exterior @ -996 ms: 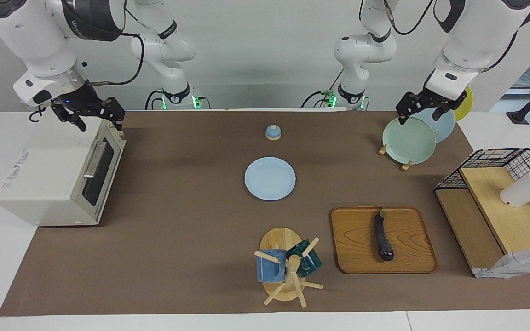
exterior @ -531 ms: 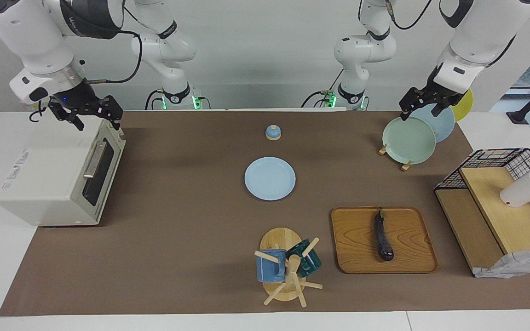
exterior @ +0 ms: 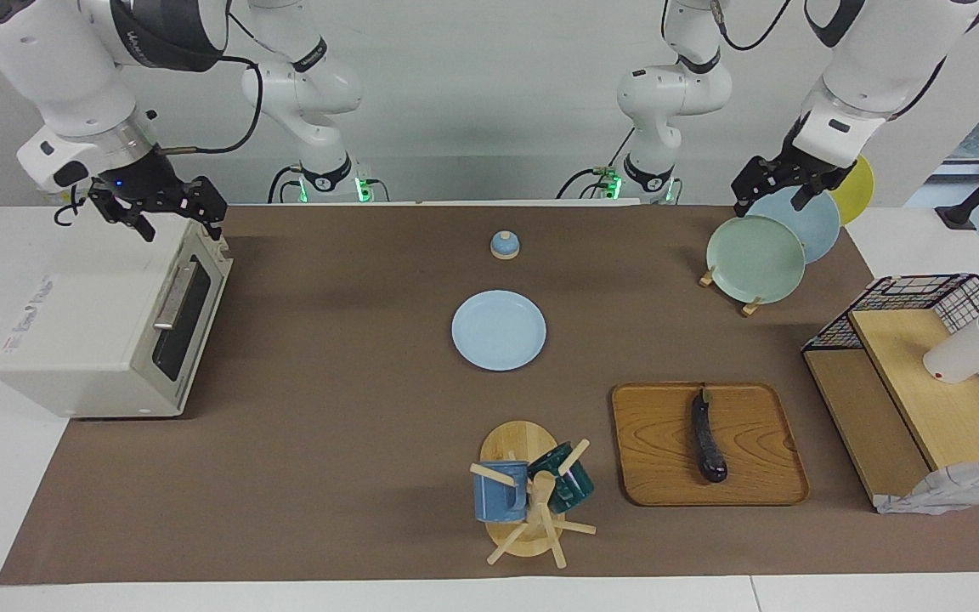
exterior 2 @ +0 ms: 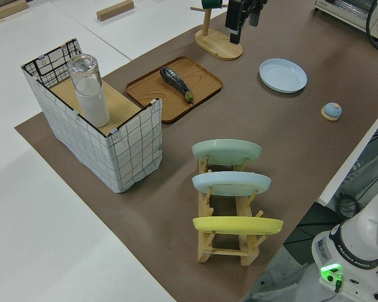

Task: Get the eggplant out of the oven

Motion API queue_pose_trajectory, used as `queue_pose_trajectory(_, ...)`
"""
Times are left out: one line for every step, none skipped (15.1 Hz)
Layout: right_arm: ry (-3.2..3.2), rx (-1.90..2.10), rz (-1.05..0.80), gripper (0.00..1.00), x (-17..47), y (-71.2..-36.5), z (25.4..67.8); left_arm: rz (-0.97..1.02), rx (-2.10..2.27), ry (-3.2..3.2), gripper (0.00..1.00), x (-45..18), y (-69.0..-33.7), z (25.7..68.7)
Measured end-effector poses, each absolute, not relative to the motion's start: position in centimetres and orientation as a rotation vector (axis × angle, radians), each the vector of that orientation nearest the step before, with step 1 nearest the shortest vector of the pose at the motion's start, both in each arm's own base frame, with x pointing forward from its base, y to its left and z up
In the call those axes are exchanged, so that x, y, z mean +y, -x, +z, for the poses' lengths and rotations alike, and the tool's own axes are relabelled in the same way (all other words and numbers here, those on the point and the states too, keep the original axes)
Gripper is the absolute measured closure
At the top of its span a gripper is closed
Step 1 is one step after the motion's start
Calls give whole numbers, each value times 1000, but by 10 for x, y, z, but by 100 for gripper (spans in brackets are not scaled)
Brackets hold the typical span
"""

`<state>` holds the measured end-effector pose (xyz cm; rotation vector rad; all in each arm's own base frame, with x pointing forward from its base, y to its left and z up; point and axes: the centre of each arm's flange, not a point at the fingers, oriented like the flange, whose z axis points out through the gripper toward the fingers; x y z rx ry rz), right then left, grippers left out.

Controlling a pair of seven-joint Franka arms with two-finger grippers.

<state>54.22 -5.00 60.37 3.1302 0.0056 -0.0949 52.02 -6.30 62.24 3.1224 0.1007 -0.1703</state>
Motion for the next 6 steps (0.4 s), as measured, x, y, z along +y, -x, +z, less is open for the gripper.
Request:
queue_pose_trajectory(-3130, 6, -95, 0, -50, -542, 604, -179, 102, -3122, 0, -62, -522, 619)
queue_pose_trajectory(-3130, 6, -95, 0, -50, -542, 604, -182, 104, -3121, 0, -62, -523, 618)
queue_pose_trajectory(-3130, 6, -95, 0, -50, -542, 604, -180, 104, -3121, 0, -62, -523, 619)
queue_pose_trajectory(-3129, 6, -95, 0, -50, -542, 604, -175, 103, -3121, 0, -62, -523, 620)
queue_pose_trajectory(-3128, 5, -95, 0, -50, -542, 604, -172, 102, -3121, 0, -62, -523, 621)
queue_pose_trajectory(-3127, 5, -95, 0, -50, -542, 604, -171, 102, -3121, 0, -62, -523, 622)
